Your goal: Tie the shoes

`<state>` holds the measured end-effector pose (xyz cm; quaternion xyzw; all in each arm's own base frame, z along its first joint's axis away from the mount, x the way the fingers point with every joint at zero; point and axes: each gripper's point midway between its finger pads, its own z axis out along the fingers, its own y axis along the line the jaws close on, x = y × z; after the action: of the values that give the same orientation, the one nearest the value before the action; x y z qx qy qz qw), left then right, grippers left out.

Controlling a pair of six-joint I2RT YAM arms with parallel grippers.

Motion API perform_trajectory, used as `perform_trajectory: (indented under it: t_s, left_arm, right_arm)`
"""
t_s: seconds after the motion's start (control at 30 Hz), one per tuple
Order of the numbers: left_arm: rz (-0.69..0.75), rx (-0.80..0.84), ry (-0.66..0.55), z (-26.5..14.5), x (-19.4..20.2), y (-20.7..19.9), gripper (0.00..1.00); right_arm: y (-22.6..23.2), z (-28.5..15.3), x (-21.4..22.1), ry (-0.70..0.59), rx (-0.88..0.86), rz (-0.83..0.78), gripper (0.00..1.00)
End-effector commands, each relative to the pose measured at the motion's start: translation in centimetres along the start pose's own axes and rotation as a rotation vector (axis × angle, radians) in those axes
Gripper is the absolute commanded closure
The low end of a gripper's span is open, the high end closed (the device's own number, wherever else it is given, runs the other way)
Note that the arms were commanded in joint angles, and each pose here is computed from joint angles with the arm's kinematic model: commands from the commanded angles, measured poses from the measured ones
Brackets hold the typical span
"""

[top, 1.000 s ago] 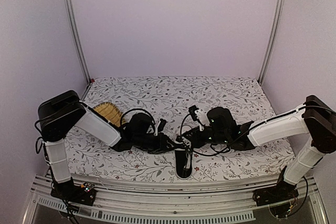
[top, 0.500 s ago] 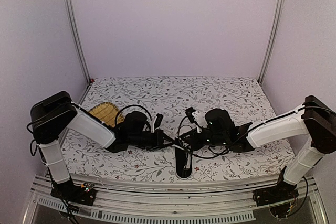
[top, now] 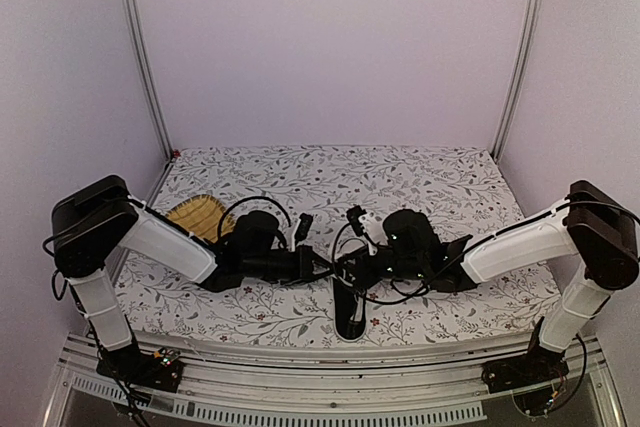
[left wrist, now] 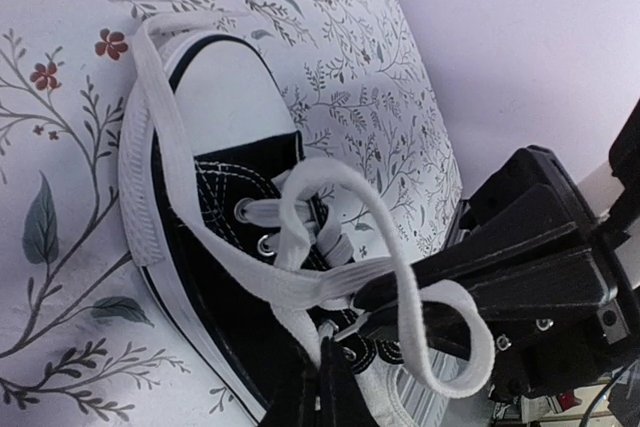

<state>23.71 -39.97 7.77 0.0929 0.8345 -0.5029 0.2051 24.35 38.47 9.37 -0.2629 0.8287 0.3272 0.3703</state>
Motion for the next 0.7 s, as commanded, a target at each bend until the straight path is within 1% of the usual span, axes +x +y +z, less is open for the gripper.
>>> perform_trajectory:
  t_s: [0.0,0.13,0.33,0.67]
  left_arm:
    - [0.034,0.018,-0.004,-0.3,0.1,-1.0,1.0]
    - [0.036,0.006,0.002,-0.3,0.2,-0.8,1.0]
    - [0.046,0.007,-0.015,-0.4,-0.2,-1.1,1.0]
    - [0.08,0.008,-0.047,-0.8,-1.1,-1.8,1.0]
  right_arm:
    - [0.3,0.2,-2.3,-0.077,0.017,-0.029,0.98]
    - [0.1,0.8,-2.4,-0.08,0.028,-0.043,0.98]
    - [0.6,2.5,0.0,0.0,-0.027,-0.031,0.98]
    - [-0.3,1.5,3.7,0.082,-0.027,0.041,0.98]
